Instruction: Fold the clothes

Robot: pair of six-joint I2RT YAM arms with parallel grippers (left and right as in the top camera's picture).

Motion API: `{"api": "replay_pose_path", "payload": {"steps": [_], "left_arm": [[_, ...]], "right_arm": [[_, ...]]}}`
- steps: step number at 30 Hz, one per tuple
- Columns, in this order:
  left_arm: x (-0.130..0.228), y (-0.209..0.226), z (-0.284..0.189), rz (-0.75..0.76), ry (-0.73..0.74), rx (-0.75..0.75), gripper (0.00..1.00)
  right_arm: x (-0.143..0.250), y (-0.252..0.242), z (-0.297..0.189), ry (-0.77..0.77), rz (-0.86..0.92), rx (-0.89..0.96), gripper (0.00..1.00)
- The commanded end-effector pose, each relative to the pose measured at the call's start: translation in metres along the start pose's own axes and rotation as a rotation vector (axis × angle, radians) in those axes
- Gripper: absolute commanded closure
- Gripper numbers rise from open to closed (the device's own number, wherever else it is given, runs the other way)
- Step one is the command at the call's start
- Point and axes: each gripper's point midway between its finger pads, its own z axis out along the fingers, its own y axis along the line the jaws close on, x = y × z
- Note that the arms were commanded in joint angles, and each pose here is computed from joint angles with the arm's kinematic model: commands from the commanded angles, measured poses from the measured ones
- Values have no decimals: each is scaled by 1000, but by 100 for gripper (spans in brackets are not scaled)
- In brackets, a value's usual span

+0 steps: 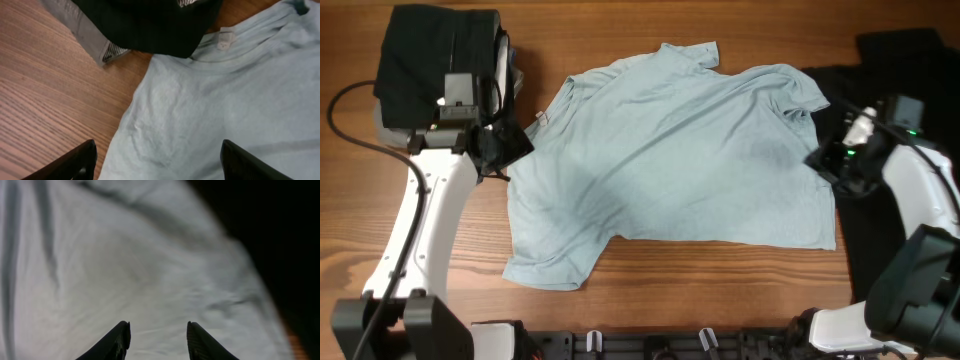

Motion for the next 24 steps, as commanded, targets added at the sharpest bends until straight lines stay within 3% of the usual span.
{"api": "replay_pose_path", "payload": {"steps": [1,6,13,16,21,24], "left_arm": [[-6,5,9,26,-5,-29,19],[-6,5,9,26,-6,-29,16],[-7,6,9,26,-6,-30,16],[-9,11,10,12,-7,-35,26],[-11,15,10,-3,-9,-40,30],[-13,15,10,-3,-14,-37,29]], "right_arm": [[-16,-24,-15,-57,7,25,60],[-17,-31,-15,-60,-59,31,74],[14,-33,3,48,-100,-1,73],[37,-16,11,130,-78,-112,81],[69,-24,36,217,81,-55,91],[85,-58,42,224,281,150,96]]}}
